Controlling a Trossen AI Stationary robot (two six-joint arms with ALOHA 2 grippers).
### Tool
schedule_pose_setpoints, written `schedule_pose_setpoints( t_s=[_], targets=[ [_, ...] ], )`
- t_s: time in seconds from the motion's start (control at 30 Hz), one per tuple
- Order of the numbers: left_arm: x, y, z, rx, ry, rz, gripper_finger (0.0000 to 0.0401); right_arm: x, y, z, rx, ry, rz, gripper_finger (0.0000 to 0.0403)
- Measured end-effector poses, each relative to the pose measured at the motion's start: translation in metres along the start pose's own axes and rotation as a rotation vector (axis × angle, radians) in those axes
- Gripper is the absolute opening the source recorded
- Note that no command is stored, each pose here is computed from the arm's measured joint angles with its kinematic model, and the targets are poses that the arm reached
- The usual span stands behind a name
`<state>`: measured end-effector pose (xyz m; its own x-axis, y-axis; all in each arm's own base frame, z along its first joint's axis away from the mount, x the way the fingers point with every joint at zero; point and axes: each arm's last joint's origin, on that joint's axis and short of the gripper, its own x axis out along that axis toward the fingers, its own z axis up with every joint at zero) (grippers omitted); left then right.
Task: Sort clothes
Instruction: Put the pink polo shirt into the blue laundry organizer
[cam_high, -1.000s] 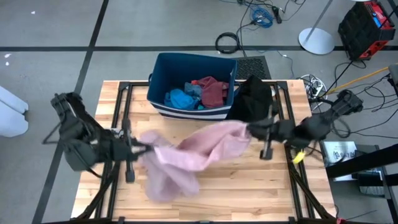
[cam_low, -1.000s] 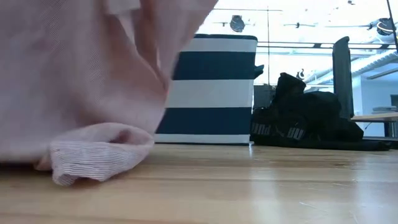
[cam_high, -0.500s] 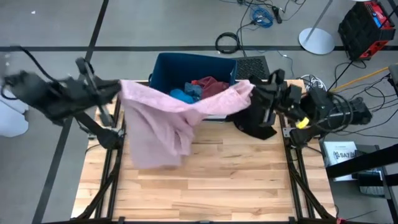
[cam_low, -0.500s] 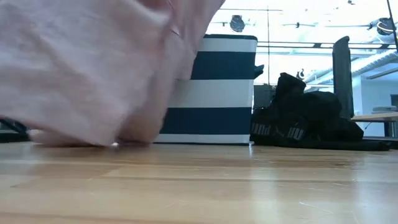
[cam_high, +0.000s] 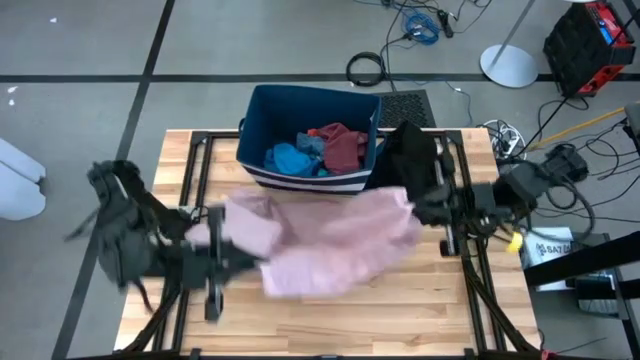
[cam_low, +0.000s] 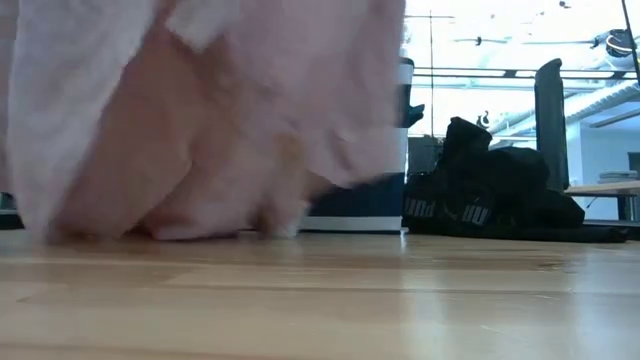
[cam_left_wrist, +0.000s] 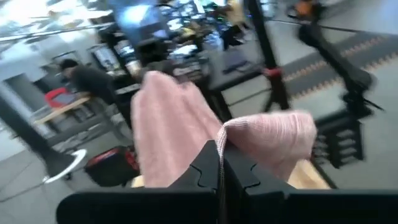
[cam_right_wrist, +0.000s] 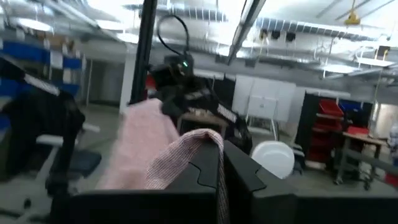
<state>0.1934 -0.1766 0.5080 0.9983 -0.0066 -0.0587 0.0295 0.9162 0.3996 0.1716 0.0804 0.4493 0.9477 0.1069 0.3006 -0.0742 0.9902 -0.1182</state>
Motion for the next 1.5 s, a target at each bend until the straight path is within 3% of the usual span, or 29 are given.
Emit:
schedule_pose_setpoints(
  t_s=[0.27, 0.4, 0.6, 0.83, 0.97, 1.2, 1.5],
  targets=[
    [0.029, -0.085, -0.005, 0.072, 0.012, -0.037, 0.0, -0.03, 0.072, 0.015, -0.113, 0.057, -0.032, 0.0],
    [0.026, -0.098, 0.002, 0.035, -0.044, -0.039, 0.0, -0.043, 0.107, 0.024, -0.198, 0.037, -0.034, 0.0],
    [0.026, -0.107, -0.011, 0.027, 0.069, 0.06, 0.0, -0.032, 0.128, 0.006, -0.251, 0.13, -0.131, 0.0],
    [0.02, -0.106, -0.042, 0.005, 0.255, 0.17, 0.0, 0.006, 0.117, -0.037, -0.246, 0.259, -0.243, 0.0],
    [0.012, -0.101, -0.067, -0.029, 0.367, 0.237, 0.0, 0.026, 0.096, -0.062, -0.175, 0.329, -0.237, 0.0],
    [0.0, -0.103, -0.126, -0.105, 0.497, 0.39, 0.0, 0.05, 0.058, -0.104, -0.057, 0.501, -0.251, 0.0],
    [0.009, -0.126, -0.213, -0.212, 0.762, 0.401, 0.0, 0.072, 0.043, -0.194, 0.033, 0.876, -0.295, 0.0]
  ],
)
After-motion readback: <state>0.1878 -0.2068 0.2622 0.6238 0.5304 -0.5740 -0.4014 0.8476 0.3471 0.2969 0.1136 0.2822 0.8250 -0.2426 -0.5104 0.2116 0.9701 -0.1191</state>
